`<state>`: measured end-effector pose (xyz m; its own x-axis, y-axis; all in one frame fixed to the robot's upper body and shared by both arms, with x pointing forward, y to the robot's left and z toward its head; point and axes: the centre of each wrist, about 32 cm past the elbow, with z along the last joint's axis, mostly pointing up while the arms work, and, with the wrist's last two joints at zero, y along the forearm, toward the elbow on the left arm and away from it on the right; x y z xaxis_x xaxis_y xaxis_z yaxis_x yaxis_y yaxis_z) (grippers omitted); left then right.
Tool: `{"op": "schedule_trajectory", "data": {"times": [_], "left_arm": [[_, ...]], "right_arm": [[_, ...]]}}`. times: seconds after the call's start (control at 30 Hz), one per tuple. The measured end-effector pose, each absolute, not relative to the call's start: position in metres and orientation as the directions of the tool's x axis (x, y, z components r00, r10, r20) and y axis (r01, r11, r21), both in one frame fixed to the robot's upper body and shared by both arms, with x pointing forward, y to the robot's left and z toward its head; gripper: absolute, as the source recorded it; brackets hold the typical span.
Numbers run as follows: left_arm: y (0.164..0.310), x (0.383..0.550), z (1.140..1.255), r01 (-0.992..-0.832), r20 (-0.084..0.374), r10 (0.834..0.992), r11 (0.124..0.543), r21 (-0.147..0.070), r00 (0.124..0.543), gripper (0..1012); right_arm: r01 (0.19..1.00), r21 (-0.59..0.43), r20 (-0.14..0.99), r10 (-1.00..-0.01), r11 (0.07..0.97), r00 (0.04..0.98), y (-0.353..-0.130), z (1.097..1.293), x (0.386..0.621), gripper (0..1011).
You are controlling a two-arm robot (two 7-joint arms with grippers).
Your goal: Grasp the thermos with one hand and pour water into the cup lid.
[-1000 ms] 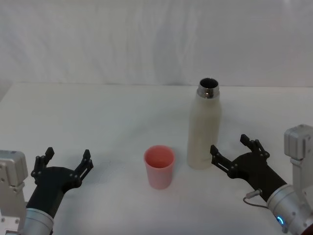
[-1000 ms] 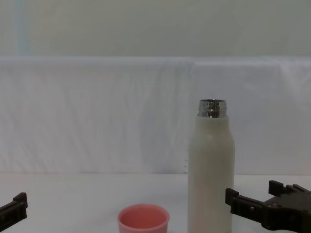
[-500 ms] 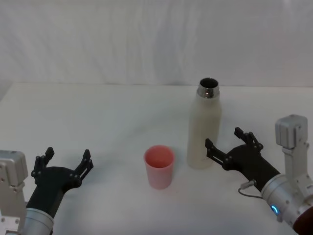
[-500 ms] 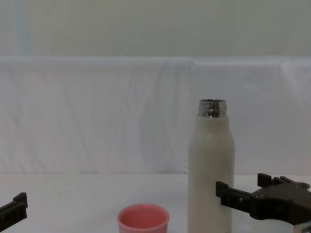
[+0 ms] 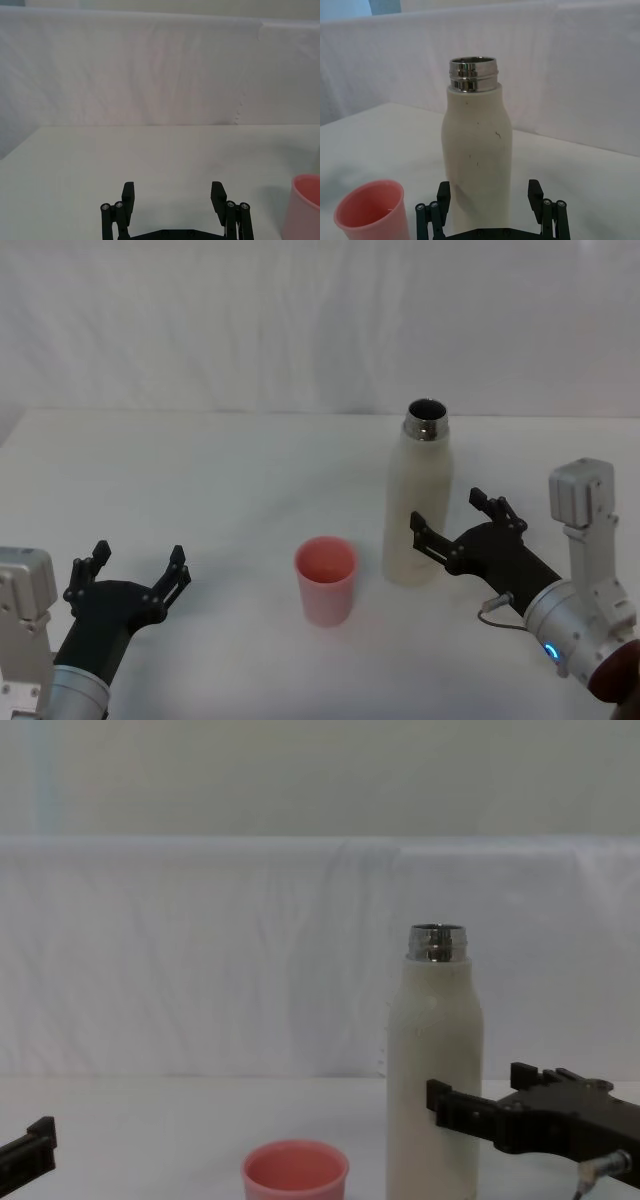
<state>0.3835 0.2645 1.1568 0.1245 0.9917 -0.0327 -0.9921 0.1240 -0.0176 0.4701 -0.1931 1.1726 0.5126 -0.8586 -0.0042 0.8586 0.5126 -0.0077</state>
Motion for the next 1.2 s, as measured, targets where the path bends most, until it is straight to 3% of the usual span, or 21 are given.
{"op": "schedule_trajectory", "data": {"times": [1.2], "left_arm": [[0.265, 0.384, 1.157, -0.992, -0.033, 0.992, 0.124, -0.018, 0.125, 1001]], "right_arm": [[0.848, 0.007, 0.008, -0.848, 0.53, 0.53, -0.18, 1.179, 0.495, 1000]]}}
